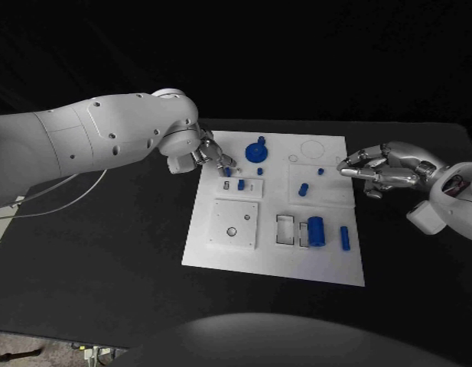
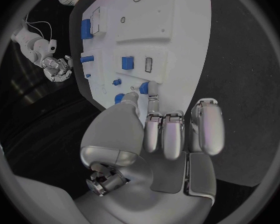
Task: Assemble the parts on the task board
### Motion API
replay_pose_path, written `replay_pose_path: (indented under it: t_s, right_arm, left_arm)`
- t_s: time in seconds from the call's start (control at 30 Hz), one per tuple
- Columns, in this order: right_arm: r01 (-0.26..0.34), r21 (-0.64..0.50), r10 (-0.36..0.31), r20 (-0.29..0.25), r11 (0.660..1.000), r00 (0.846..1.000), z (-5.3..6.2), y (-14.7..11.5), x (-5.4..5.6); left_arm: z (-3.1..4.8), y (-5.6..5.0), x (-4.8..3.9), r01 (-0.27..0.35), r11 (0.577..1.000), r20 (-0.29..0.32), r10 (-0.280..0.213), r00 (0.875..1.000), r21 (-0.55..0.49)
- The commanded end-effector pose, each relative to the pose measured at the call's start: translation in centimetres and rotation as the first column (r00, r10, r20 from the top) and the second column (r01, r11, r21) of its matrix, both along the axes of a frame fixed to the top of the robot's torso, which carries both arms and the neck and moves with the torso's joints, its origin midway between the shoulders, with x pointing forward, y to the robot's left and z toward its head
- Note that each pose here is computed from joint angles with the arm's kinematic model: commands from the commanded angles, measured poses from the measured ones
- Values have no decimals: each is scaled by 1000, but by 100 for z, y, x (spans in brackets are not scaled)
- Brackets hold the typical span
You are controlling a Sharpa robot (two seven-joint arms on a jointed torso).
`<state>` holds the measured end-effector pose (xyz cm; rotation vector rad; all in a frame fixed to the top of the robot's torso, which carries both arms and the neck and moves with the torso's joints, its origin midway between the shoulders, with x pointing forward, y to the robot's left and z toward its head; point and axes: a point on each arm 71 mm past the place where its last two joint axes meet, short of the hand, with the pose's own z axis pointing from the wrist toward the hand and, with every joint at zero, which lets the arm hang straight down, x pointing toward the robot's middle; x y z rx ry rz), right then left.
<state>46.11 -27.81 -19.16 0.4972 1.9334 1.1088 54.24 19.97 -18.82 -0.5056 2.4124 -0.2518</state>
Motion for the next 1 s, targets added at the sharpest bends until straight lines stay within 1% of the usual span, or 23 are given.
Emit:
replay_pose_path:
  t_s: [0.03,0.47,1.0]
  right_arm:
    - [-17,0,17,-12,1000,1000,-8,11,-11]
    - [-16,-1,15,-12,1000,1000,-11,8,-4]
    - [-13,-3,13,-14,1000,1000,-14,-2,-2]
  left_arm:
    - [-29,84,-36,-74,992,-56,81,995,102]
    - [-37,81,-41,-80,993,-57,86,995,88]
    - [-27,61,-23,-94,995,-24,95,995,46]
